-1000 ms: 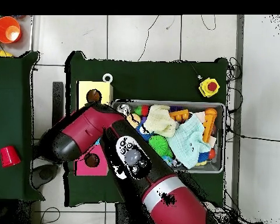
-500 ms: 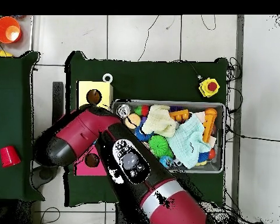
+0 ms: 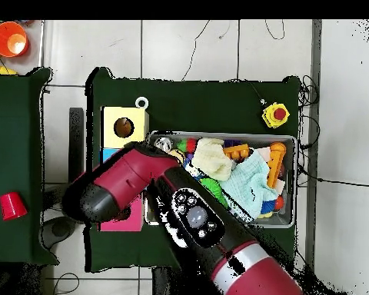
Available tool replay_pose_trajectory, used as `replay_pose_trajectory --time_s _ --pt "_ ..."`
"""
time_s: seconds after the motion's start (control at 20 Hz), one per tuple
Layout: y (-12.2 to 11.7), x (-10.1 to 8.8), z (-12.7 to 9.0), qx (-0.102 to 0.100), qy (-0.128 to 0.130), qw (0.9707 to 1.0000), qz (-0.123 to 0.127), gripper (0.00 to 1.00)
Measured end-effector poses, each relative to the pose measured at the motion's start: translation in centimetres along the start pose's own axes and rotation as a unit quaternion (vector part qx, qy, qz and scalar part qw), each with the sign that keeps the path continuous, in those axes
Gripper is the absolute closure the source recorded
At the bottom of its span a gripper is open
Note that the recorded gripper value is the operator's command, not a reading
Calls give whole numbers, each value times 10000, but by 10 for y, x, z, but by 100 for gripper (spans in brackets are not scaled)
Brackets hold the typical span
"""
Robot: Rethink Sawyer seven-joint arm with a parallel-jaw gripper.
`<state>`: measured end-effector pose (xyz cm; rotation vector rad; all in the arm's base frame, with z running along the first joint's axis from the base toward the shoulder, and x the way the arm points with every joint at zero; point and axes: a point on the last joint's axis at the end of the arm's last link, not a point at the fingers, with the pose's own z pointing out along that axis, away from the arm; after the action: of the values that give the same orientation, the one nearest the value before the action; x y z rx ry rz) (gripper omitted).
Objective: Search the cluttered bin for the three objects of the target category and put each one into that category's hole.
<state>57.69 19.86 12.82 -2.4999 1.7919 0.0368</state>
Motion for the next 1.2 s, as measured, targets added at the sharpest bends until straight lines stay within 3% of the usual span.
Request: replay_pose_trajectory --time_s 0.3,0.5,0.75,0.9,1.05,1.15,1.2 --pt "7 49 0 82 14 9999 108 0" --pt "8 93 -12 230 -58 9997 -8 0" --pt "9 131 -26 375 -70 9981 -475 0" --pt "14 154 -31 460 -31 9945 -945 0" --pt "22 173 -32 499 12 9887 -1414 0" --pt "27 181 -32 483 20 9852 -1642 0" --pt "28 181 -32 478 10 9849 -1662 0"
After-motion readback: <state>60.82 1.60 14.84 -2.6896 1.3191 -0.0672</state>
